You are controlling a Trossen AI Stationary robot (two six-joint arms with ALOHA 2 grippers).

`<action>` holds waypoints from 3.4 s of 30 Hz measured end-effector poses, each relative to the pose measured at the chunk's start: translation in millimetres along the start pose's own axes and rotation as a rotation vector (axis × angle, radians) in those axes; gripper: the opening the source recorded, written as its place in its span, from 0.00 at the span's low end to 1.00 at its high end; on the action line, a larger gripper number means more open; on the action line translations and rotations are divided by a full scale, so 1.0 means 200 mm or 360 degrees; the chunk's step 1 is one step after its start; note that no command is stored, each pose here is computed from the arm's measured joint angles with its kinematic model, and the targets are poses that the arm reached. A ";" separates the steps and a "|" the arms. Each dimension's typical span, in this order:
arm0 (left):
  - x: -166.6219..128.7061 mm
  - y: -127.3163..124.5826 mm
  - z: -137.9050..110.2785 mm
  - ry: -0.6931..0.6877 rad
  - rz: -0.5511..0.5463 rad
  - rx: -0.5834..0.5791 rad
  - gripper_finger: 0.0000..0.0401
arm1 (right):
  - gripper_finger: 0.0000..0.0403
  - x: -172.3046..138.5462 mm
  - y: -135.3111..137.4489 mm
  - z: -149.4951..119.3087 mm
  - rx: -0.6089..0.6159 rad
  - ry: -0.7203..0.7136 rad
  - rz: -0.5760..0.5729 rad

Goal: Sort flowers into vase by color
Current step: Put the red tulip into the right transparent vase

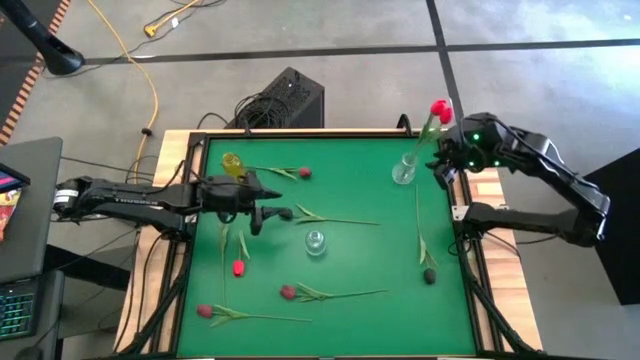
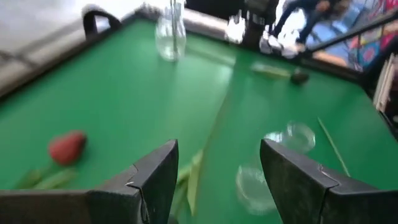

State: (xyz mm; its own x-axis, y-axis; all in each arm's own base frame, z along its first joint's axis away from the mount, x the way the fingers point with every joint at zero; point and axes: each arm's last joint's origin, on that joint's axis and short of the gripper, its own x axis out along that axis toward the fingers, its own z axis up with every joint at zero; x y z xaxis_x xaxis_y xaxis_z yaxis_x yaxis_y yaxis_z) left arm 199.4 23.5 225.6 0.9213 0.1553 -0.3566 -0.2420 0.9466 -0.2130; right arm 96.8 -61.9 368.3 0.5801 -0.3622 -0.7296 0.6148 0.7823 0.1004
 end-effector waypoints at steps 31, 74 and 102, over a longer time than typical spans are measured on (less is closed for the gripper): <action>-0.17 0.02 -0.15 0.1091 0.0697 -0.1071 0.42 | 0.57 0.09 0.54 -0.07 -0.0635 0.0274 0.0749; 0.15 0.06 -0.37 0.1543 0.0985 -0.0716 0.03 | 0.57 0.16 0.62 -0.08 -0.0793 0.0250 0.0590; 0.30 -0.07 0.57 0.0590 -0.0015 -0.0308 0.00 | 0.57 0.13 0.77 0.10 -0.2197 -0.0852 0.0612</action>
State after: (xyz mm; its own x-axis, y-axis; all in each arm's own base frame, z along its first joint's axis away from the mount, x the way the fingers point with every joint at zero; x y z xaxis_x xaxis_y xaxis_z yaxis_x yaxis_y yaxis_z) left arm 293.3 51.8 310.0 0.7603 0.0009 -0.6496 -0.3190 0.8716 -0.3722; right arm 217.2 38.8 378.0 0.8881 0.0688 -0.4545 -0.3993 0.6052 -0.6887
